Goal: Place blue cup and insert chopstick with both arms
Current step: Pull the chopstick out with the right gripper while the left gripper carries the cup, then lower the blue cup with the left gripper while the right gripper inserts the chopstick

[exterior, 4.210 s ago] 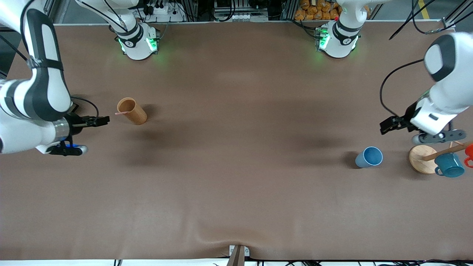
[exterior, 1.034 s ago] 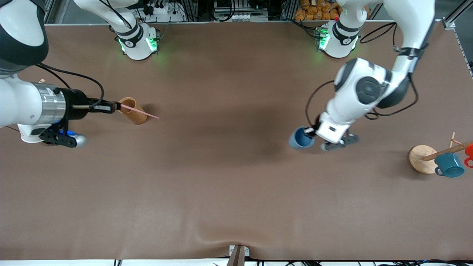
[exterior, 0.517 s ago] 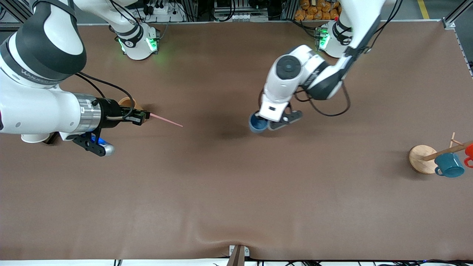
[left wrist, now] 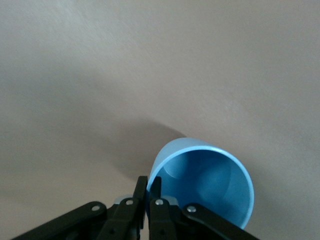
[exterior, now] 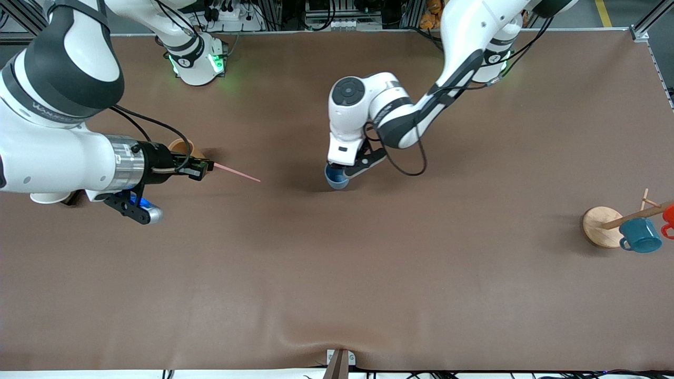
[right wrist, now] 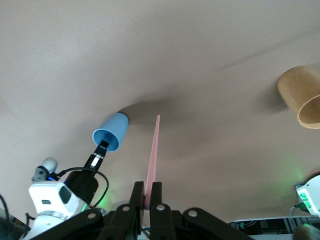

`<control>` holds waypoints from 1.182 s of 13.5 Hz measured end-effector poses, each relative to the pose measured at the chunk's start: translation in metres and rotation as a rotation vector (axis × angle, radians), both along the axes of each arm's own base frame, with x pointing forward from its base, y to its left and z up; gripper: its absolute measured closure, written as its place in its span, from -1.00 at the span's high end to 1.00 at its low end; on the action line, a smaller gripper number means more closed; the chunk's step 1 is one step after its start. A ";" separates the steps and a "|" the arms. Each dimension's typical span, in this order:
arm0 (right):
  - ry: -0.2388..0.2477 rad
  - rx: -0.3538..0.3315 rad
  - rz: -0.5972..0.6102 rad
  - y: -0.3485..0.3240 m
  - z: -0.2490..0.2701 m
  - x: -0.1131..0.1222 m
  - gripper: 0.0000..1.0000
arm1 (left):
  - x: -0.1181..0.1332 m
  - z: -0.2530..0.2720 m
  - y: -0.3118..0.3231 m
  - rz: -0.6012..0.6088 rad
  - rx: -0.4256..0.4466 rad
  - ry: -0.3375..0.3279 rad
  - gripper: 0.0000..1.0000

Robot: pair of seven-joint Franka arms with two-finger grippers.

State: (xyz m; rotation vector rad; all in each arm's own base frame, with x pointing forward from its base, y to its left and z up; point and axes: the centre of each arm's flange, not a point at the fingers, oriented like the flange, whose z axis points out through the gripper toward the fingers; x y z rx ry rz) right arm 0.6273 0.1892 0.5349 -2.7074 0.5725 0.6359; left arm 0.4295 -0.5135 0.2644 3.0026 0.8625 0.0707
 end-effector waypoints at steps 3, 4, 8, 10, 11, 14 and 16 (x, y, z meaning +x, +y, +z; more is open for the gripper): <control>0.008 -0.012 -0.027 0.019 -0.008 -0.002 -0.83 | 0.001 -0.009 -0.008 0.017 0.004 -0.015 -0.81; 0.012 -0.017 -0.027 0.029 -0.011 -0.005 -0.83 | 0.004 -0.008 -0.007 0.022 0.003 -0.019 -0.66; 0.033 -0.038 -0.054 0.050 -0.020 -0.011 -0.83 | 0.021 0.019 -0.004 0.047 -0.011 -0.055 0.11; 0.057 -0.049 -0.096 0.060 -0.024 -0.014 -0.83 | 0.030 0.053 0.006 0.072 0.010 -0.084 0.56; 0.066 -0.047 -0.121 0.069 -0.026 -0.016 -0.83 | 0.033 0.073 0.011 0.084 0.014 -0.093 0.74; 0.083 -0.049 -0.176 0.103 -0.034 -0.025 -0.83 | 0.044 0.137 0.039 0.063 0.020 -0.077 1.00; 0.067 -0.056 -0.218 0.133 -0.039 -0.032 -0.83 | 0.062 0.176 0.075 0.037 0.010 -0.055 1.00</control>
